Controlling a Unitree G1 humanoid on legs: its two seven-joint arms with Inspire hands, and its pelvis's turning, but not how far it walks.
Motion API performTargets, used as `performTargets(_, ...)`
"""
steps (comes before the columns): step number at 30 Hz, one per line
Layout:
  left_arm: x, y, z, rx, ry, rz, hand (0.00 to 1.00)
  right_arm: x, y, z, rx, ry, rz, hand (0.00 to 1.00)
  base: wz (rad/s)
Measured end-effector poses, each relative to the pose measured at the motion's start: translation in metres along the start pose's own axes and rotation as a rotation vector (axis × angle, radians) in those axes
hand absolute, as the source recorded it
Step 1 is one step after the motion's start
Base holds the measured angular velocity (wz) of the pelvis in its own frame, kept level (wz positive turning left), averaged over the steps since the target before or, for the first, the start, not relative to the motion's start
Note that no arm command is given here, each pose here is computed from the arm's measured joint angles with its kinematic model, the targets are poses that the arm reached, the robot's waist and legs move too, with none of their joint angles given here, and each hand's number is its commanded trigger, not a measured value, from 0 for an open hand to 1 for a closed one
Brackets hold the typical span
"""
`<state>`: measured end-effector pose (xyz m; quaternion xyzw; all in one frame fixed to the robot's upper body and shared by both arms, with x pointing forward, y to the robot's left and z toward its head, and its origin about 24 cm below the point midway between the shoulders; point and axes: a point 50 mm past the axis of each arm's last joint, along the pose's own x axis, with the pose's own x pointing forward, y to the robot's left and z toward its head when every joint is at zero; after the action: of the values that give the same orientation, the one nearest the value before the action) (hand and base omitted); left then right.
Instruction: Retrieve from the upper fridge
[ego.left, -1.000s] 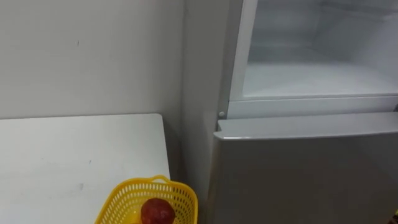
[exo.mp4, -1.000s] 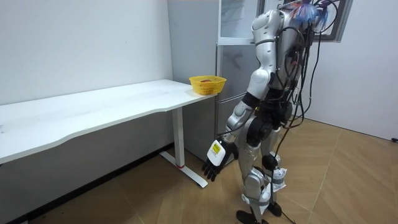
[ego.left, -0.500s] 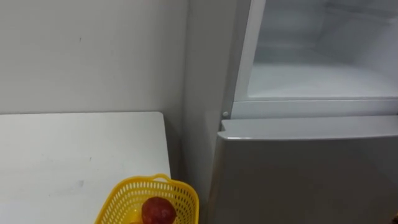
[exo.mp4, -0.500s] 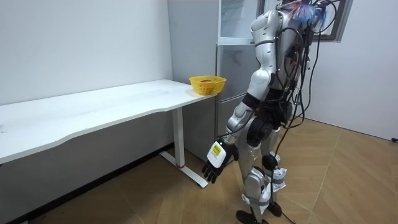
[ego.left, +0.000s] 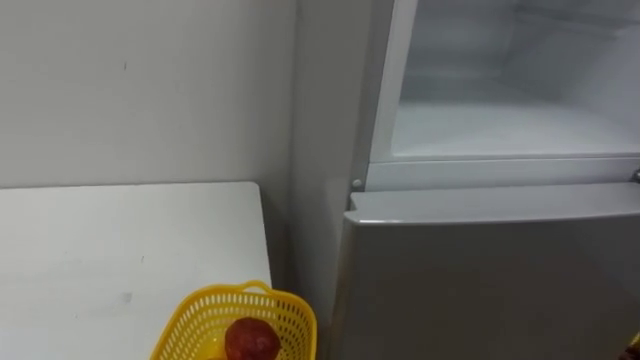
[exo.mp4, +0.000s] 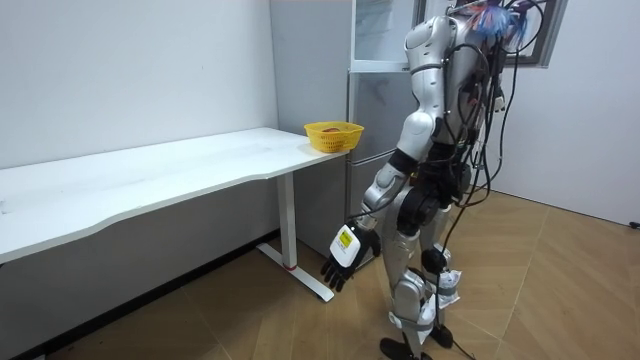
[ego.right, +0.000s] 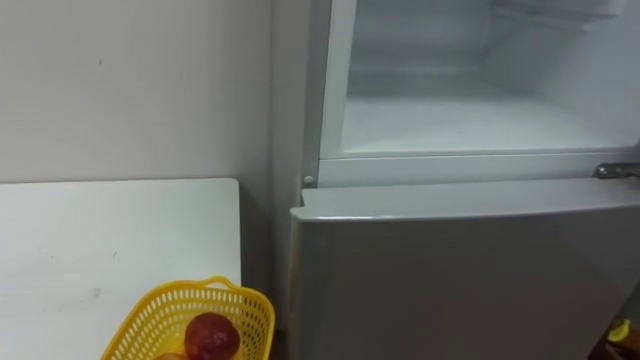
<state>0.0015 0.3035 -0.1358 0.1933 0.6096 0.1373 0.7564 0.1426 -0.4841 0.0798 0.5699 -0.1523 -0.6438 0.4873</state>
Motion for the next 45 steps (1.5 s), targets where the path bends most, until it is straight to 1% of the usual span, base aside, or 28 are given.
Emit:
performTargets(5, 0.0, 0.001, -0.001, -0.008, 0.002, 0.005, 0.0, -0.003, 0.009, -0.003, 0.024, 0.017, 0.02, 0.0, -0.03)
performTargets(18, -0.001, 0.003, -0.003, -0.017, 0.002, 0.014, 0.0, -0.004, 0.011, -0.005, 0.062, 0.041, 0.022, 0.0, -0.01)
performTargets(22, -0.001, 0.002, -0.005, -0.015, 0.011, 0.011, 0.0, -0.006, 0.017, -0.011, 0.082, 0.062, 0.037, 0.0, 0.0)
performTargets(30, 0.0, 0.0, 0.0, -0.017, -0.002, -0.031, 0.0, -0.011, 0.027, -0.014, 0.087, 0.059, 0.077, 0.0, 0.03)
performTargets(32, 0.001, -0.003, 0.001, -0.015, -0.006, -0.04, 0.0, -0.015, 0.033, -0.013, -0.02, -0.02, 0.125, 0.0, -0.02)
performTargets(35, 0.001, -0.004, 0.004, -0.008, -0.014, -0.043, 0.0, -0.022, 0.041, -0.014, -0.097, -0.07, 0.178, 0.0, -0.13)
performTargets(37, 0.002, -0.005, 0.008, -0.004, -0.029, -0.046, 0.0, -0.027, 0.04, -0.013, -0.168, -0.111, 0.209, 0.0, -0.17)
performTargets(39, 0.003, -0.007, 0.012, 0.001, -0.043, -0.056, 0.0, -0.034, 0.032, -0.013, -0.25, -0.165, 0.254, 0.0, -0.23)
performTargets(42, 0.004, -0.016, 0.019, 0.033, -0.07, -0.087, 0.0, -0.053, 0.012, -0.021, -0.349, -0.213, 0.365, 0.0, -0.14)
performTargets(44, 0.005, -0.028, 0.027, 0.068, -0.096, -0.133, 0.0, -0.077, -0.007, -0.033, -0.486, -0.257, 0.498, 0.0, 0.0)
performTargets(45, 0.005, -0.03, 0.03, 0.077, -0.107, -0.142, 0.0, -0.085, -0.013, -0.037, -0.521, -0.254, 0.538, 0.0, -0.04)
